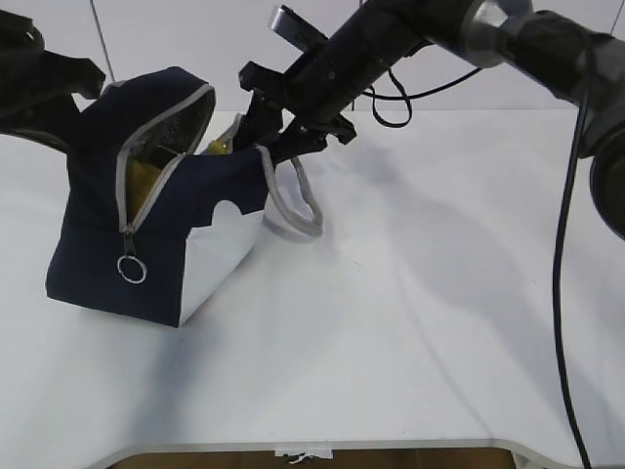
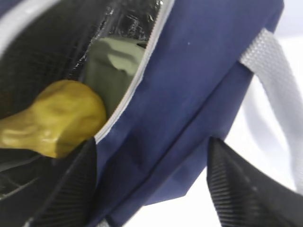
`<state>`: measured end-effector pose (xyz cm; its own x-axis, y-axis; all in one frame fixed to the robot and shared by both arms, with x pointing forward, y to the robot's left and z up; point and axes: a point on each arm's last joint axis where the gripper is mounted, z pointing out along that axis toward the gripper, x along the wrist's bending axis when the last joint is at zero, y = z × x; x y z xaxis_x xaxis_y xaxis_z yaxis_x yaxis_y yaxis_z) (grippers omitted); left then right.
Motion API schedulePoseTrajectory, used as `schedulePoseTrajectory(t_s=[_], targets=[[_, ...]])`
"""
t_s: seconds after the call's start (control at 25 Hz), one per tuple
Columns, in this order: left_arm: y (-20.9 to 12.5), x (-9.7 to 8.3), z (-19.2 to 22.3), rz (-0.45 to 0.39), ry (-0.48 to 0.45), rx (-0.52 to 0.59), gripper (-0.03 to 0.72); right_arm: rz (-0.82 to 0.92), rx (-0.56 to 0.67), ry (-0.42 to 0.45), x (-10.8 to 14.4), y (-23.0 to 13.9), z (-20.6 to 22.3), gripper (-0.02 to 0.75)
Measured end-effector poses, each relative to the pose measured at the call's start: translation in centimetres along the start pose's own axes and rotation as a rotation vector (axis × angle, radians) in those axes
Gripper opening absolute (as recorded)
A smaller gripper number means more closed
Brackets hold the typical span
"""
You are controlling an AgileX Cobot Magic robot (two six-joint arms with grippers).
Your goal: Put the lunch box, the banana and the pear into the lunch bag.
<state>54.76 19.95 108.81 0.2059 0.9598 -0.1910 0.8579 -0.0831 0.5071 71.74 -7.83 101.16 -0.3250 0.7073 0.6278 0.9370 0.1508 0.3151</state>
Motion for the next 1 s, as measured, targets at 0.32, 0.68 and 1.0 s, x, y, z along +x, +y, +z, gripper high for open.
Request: schedulePoseTrajectory(t_s=[0.32,0.68,1.0], targets=[[0.3,-1.2,-0.1,-0.074,-0.137,-0.029,-0.003,-0.070,-0.004,-0.019,0.3,0.0,-0.5,0.011],[1.1,-3.1,1.9,-0.183,-0.392,-0.038,-0.003,-0.256,-0.107,-0.349,3.1,0.1,-8.4,0.006],[1.7,-4.0,5.8,-0.210,-0.559,-0.037,-0.003,-0.197,-0.208,-0.550,4.6,-0.6,-13.6,0.006]])
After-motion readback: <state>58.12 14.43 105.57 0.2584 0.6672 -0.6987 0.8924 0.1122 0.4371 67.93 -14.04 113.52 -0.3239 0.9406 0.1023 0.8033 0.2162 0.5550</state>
